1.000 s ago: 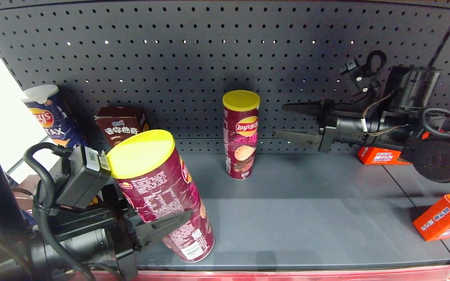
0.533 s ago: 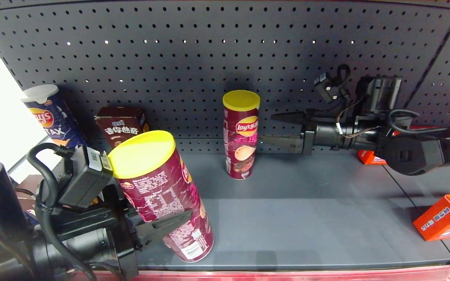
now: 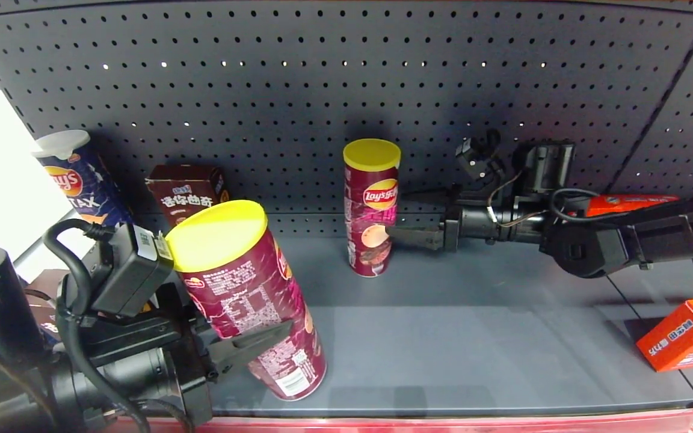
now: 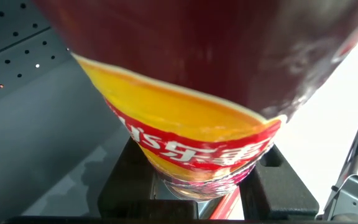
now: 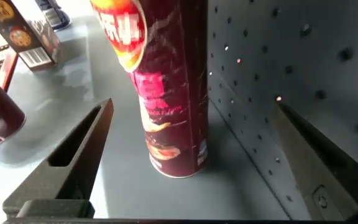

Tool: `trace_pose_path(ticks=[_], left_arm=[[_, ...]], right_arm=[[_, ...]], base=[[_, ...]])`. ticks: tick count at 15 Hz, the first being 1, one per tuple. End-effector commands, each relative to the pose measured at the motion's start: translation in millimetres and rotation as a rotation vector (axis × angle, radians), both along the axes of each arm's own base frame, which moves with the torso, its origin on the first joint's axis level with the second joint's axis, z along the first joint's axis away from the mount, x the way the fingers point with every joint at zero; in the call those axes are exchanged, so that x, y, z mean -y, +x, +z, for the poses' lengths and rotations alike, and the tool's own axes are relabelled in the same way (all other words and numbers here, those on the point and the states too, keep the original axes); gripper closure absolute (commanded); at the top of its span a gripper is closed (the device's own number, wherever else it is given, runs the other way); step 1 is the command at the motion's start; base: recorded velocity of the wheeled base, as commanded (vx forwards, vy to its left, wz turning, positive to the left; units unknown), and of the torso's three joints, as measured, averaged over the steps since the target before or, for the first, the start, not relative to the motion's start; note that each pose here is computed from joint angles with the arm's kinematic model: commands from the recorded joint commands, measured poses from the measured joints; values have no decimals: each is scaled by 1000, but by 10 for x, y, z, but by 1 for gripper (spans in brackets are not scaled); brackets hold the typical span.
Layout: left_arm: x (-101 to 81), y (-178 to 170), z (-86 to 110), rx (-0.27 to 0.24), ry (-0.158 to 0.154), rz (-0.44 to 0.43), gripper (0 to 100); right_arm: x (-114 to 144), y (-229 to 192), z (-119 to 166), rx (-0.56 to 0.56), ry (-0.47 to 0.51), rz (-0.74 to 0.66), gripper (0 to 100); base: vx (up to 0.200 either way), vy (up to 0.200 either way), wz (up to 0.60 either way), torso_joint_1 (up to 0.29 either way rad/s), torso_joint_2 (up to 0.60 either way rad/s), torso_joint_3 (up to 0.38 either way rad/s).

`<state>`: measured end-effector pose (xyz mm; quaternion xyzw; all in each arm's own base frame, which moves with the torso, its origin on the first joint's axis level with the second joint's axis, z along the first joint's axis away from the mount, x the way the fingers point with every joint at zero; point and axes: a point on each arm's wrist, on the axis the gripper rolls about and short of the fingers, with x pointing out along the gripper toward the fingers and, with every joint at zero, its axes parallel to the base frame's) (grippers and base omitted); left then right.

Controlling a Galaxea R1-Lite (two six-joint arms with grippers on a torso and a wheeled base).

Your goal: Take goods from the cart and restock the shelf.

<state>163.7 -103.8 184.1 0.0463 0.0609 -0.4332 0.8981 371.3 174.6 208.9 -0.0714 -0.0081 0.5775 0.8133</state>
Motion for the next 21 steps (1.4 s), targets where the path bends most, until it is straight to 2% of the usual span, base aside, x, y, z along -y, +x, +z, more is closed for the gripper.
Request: trace_pose_path(ticks=[1,10,18,19,21], left_arm=[[-5,5,-6,-3,2,4,100],[-40,27,-5,-2,1,25,100],[-43,21,-21,-8,3,26,100],[-43,21,-21,-8,3,26,100],[-46,23,-21,-8,3,27,100]], right_arm=[[-77,37,-92,-11,-5,15,0],[-400,242,-353,-15,-7,61,0],[-515,382,-527,-21,-11,59,0],[-539,413,-508,15,6,59,100],[-576,392,-508,16,8,67,100]], base=[[0,0,0,0,0,0],[0,0,0,0,0,0],[0,0,0,0,0,0],[0,0,0,0,0,0],[0,0,0,0,0,0]])
